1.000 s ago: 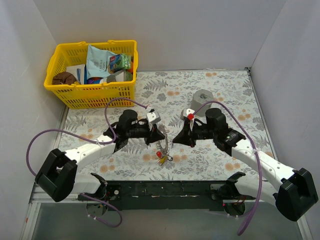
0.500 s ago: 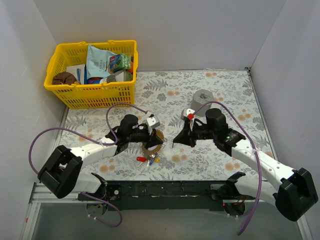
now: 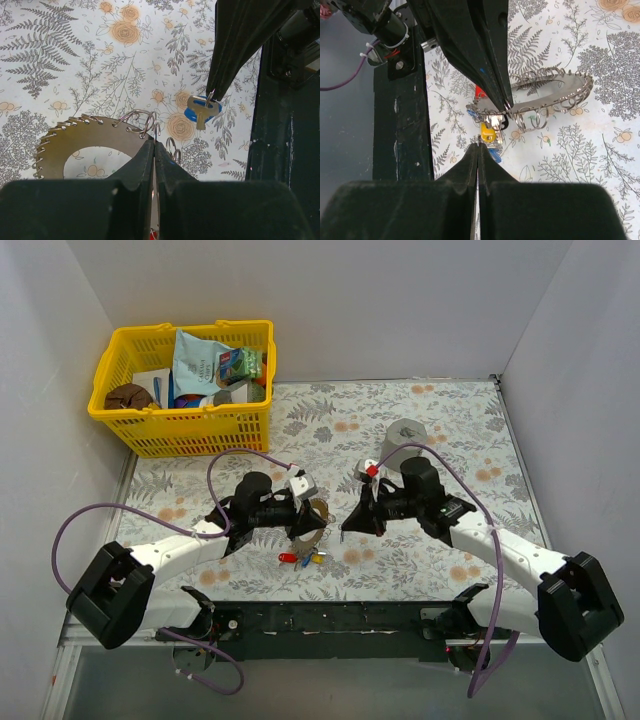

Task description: Put the keys on the keyring

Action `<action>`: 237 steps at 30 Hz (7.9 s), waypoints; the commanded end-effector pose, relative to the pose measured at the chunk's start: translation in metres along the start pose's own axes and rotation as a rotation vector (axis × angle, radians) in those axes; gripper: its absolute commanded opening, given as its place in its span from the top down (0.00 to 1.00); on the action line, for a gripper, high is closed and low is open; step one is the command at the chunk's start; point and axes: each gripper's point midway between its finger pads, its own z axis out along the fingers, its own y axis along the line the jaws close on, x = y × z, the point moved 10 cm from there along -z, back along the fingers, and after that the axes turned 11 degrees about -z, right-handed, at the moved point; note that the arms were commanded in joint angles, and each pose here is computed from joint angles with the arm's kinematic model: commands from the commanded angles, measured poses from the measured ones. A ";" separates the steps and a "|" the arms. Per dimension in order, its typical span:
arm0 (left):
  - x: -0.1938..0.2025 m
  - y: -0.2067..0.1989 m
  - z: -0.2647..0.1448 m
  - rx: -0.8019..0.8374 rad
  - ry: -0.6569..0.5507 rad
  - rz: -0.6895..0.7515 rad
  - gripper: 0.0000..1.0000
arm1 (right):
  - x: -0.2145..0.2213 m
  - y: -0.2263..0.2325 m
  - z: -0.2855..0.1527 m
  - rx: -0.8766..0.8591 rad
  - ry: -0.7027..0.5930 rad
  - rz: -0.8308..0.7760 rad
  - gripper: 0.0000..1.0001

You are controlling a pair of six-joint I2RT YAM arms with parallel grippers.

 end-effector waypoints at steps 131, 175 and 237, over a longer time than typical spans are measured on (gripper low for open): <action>-0.016 -0.022 -0.005 0.057 -0.110 0.141 1.00 | -0.042 -0.006 0.028 0.069 0.053 -0.040 0.99; -0.028 -0.037 -0.018 0.115 -0.250 0.209 1.00 | -0.008 -0.013 0.019 0.112 0.087 -0.001 0.99; -0.021 -0.036 -0.011 0.157 -0.260 0.192 1.00 | -0.024 0.020 0.000 -0.110 -0.096 -0.196 0.51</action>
